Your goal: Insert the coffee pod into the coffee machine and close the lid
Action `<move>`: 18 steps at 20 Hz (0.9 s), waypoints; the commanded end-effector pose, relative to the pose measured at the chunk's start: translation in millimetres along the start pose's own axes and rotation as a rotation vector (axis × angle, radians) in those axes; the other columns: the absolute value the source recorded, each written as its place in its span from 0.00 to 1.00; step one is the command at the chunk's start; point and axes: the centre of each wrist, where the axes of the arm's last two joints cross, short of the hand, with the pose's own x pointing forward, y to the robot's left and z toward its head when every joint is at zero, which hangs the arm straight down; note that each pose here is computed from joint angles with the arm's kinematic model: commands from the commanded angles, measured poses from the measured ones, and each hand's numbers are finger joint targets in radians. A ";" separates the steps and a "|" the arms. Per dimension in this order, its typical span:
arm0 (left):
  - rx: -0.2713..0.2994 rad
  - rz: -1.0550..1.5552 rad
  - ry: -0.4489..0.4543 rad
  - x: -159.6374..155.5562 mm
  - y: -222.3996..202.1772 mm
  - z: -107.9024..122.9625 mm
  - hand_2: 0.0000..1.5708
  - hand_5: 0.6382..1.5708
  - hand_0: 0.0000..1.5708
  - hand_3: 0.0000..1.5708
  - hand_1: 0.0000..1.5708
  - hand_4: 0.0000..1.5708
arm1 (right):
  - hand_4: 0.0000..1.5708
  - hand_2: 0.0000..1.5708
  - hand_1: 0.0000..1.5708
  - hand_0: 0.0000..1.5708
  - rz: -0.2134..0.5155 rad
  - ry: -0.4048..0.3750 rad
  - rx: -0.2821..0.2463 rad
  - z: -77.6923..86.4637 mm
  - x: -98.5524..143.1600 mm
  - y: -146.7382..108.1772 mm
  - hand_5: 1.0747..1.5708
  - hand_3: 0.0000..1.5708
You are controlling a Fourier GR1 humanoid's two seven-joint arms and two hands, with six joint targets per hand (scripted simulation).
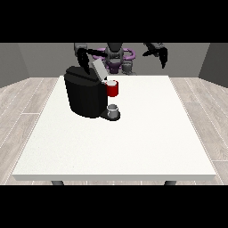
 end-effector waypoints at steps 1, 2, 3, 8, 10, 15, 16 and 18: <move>0.011 -0.021 -0.021 0.7 4.4 9.1 0.00 1.00 0.00 0.00 0.00 0.20 | 0.00 0.00 0.00 0.00 0.006 -0.033 0.035 -11.8 17.9 11.5 1.00 0.00; 0.001 -0.034 -0.013 6.5 -5.5 15.2 0.00 1.00 0.00 0.00 0.00 0.20 | 0.00 0.00 0.00 0.00 0.016 -0.022 -0.002 -8.4 3.1 2.8 1.00 0.00; 0.012 -0.035 -0.017 11.9 -6.0 14.4 0.00 1.00 0.00 0.00 0.00 0.21 | 0.00 0.00 0.00 0.00 0.030 -0.033 0.018 -6.7 -0.4 -17.4 1.00 0.00; 0.027 -0.061 -0.027 24.9 -7.7 4.9 0.00 1.00 0.00 0.00 0.00 0.23 | 0.08 0.00 0.00 0.00 0.052 -0.070 0.011 -20.4 16.7 4.5 1.00 0.00; 0.061 -0.054 -0.017 3.2 9.1 16.5 0.00 1.00 0.00 0.00 0.00 0.22 | 0.10 0.00 0.00 0.00 0.045 -0.088 0.069 -17.9 17.4 20.2 1.00 0.00; 0.063 -0.037 -0.006 1.7 21.8 16.3 0.00 1.00 0.00 0.00 0.00 0.23 | 0.07 0.00 0.00 0.00 0.124 -0.136 0.125 -26.9 49.4 38.9 1.00 0.00; -0.005 -0.077 -0.009 12.2 5.4 10.1 0.00 1.00 0.00 0.00 0.00 0.24 | 0.08 0.00 0.00 0.00 0.148 -0.140 0.087 -34.3 65.3 33.2 1.00 0.00; -0.009 -0.064 -0.022 15.8 11.3 6.3 0.00 1.00 0.00 0.00 0.00 0.25 | 0.07 0.00 0.00 0.00 0.160 -0.151 0.117 -33.9 68.4 44.9 1.00 0.00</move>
